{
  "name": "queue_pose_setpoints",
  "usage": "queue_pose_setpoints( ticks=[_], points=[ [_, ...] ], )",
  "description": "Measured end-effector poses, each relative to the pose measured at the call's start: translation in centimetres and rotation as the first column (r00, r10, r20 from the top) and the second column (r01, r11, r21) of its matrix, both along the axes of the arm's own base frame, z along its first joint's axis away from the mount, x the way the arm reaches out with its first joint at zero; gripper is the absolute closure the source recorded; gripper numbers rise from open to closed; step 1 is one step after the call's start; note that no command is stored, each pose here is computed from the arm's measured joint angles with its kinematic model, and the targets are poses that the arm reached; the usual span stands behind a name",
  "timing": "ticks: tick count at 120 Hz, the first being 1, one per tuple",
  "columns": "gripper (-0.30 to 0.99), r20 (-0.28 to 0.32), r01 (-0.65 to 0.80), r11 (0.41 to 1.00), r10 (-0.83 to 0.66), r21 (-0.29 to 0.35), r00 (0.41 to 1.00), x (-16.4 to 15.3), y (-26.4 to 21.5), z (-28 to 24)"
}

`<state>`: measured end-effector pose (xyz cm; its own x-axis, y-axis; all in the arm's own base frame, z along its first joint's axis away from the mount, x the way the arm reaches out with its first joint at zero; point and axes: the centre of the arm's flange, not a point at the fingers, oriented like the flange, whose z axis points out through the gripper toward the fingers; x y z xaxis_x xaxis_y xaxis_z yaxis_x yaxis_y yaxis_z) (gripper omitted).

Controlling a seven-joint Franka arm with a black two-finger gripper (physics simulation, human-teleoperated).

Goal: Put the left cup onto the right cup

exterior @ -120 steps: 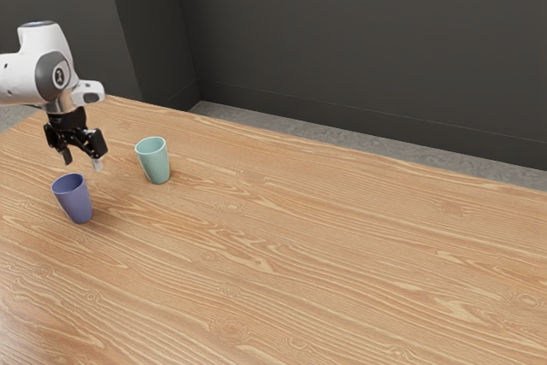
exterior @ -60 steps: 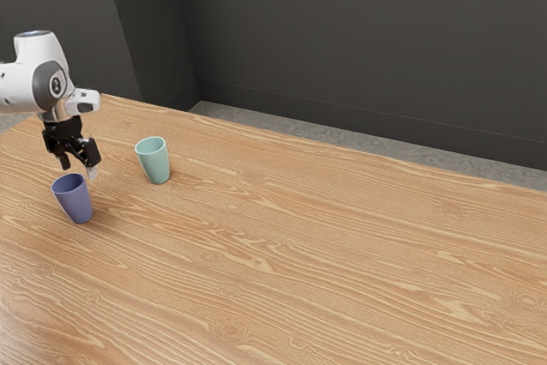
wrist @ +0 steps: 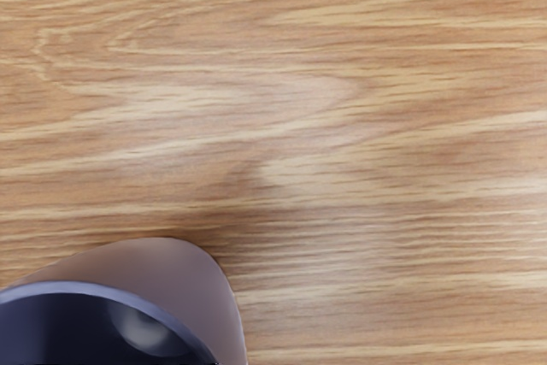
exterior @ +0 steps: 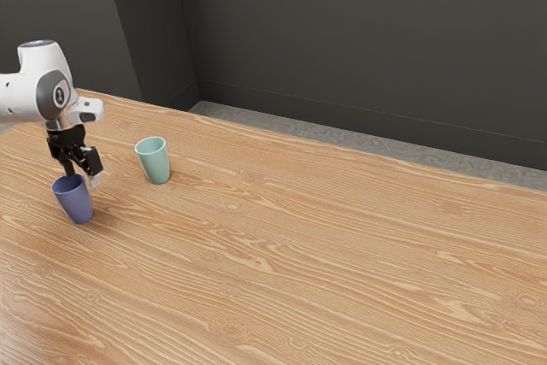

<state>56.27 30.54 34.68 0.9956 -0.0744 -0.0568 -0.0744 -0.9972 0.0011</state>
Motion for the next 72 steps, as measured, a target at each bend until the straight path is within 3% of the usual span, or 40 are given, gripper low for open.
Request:
queue_pose_setpoints(
  ticks=[72],
  points=[
    [0.02,0.007,0.01,1.0,-0.01,-0.007,1.0,-1.3,-0.2,-1.2]
  ],
)
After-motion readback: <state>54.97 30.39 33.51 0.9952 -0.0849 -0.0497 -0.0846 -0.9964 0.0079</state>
